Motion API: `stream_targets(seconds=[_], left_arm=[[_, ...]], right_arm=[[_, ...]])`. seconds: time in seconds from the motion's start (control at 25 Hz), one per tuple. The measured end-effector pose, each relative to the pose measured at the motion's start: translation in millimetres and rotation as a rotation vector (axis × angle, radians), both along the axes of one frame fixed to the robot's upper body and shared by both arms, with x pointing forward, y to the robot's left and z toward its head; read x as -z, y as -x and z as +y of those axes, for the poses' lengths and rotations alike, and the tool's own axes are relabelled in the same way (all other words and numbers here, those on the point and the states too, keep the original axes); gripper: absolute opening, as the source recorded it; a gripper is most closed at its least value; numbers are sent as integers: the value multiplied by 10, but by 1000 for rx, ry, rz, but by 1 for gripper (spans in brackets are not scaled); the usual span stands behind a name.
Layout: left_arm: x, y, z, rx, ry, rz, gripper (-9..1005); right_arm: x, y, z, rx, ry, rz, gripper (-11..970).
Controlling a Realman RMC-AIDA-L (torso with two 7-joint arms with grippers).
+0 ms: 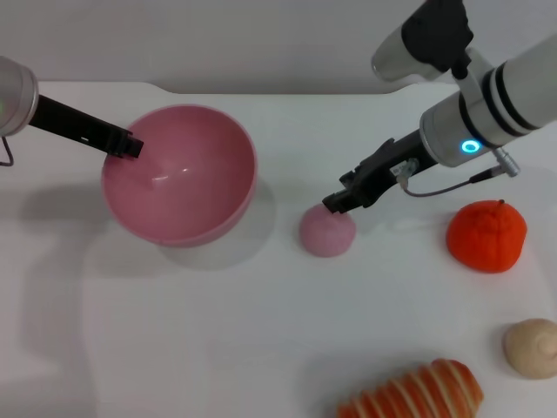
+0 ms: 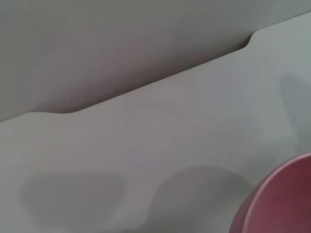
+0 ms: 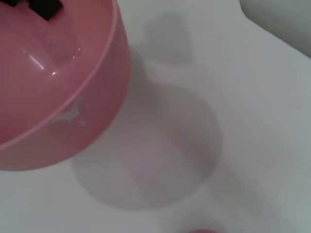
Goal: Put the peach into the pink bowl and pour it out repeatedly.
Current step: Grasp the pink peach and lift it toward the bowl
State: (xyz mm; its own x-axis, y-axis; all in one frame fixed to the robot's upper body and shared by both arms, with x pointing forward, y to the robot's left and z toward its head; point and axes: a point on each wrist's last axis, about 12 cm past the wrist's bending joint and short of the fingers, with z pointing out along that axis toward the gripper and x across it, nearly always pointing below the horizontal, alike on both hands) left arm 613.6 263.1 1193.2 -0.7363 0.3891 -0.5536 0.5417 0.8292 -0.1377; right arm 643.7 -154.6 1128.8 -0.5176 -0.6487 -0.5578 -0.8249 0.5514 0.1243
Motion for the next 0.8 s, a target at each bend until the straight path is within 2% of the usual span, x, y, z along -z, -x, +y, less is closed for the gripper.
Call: stream_targets(seconds=[0.36, 0.72, 0.8], left_arm=[[10, -3, -38, 13, 27, -2, 40], [28, -1, -41, 15, 25, -5, 39], [33, 2, -38, 14, 25, -4, 39]], right_arm=[[214, 53, 74, 12, 20, 43, 423], [270, 25, 119, 45, 5, 3, 386], [271, 24, 119, 44, 7, 0, 332]])
